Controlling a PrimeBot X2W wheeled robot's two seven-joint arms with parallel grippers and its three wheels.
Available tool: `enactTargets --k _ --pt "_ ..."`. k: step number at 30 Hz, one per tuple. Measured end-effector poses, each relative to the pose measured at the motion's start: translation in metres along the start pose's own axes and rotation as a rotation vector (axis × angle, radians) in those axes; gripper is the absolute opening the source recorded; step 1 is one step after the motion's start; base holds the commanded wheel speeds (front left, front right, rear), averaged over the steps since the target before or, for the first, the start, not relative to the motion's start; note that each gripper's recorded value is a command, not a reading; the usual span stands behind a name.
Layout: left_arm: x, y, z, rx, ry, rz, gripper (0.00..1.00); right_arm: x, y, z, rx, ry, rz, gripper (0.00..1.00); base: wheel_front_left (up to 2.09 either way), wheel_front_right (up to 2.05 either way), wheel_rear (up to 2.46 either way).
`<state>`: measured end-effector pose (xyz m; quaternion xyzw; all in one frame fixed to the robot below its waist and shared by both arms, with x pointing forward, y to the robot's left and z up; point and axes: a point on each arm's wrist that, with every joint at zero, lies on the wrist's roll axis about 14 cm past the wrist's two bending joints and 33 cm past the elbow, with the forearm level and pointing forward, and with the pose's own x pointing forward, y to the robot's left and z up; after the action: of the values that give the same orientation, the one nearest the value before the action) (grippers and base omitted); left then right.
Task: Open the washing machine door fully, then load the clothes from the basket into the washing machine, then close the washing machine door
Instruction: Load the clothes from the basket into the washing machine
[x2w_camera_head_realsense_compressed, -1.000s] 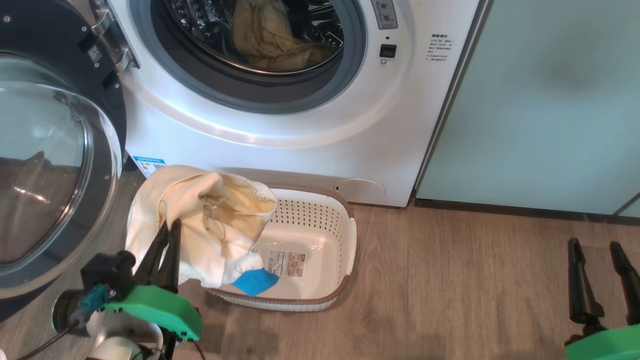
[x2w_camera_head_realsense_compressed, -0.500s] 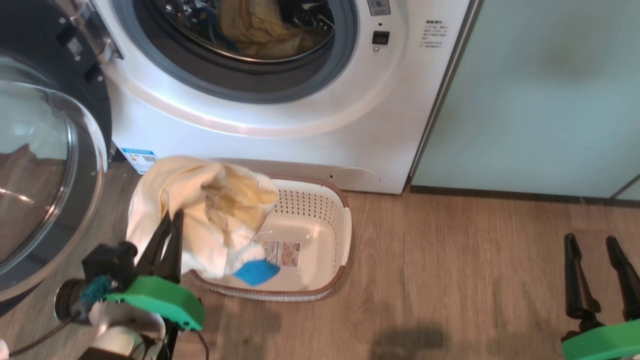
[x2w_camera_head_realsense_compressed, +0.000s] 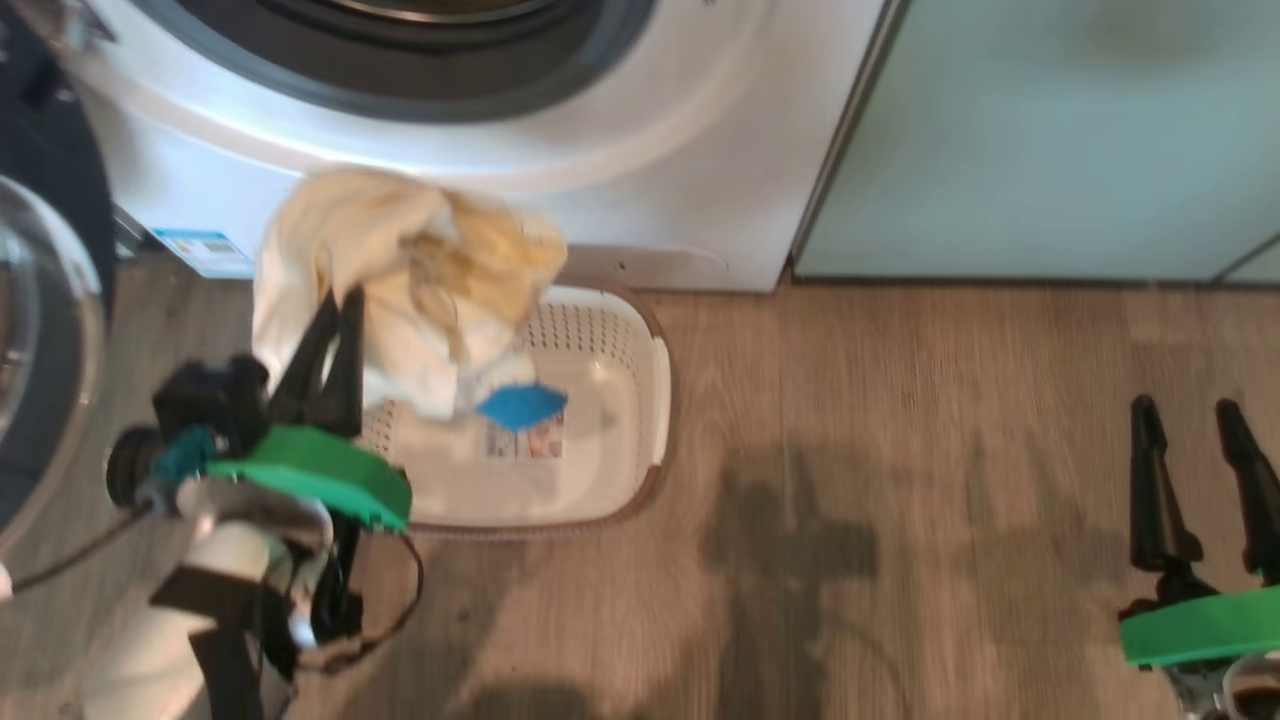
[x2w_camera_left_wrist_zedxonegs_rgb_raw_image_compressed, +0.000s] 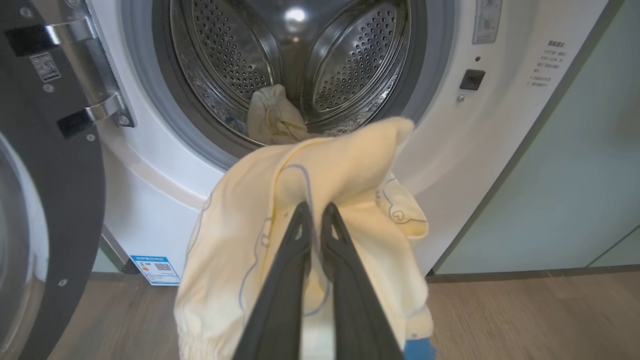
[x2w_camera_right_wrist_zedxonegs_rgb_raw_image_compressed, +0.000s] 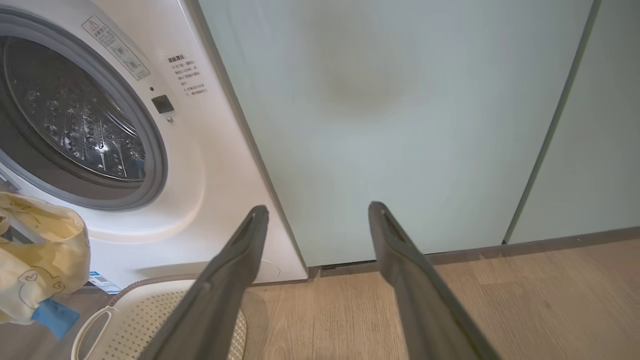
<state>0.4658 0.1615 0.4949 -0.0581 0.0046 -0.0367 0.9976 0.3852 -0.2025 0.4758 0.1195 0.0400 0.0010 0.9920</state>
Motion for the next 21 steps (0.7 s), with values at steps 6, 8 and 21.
enactTargets --k 6,8,21 --pt "0.044 -0.003 -0.016 0.001 0.012 -0.022 0.0 0.013 -0.012 -0.013 0.008 0.01 -0.036 1.0 0.0 0.0 0.0" --pt "0.061 -0.001 -0.02 0.009 0.016 -0.025 0.0 0.019 -0.015 -0.018 0.014 0.009 -0.041 1.0 0.0 0.0 0.0" --pt "0.162 0.015 -0.046 0.054 0.061 -0.026 0.0 0.038 -0.043 -0.05 0.034 0.045 -0.122 1.0 0.0 0.0 0.0"
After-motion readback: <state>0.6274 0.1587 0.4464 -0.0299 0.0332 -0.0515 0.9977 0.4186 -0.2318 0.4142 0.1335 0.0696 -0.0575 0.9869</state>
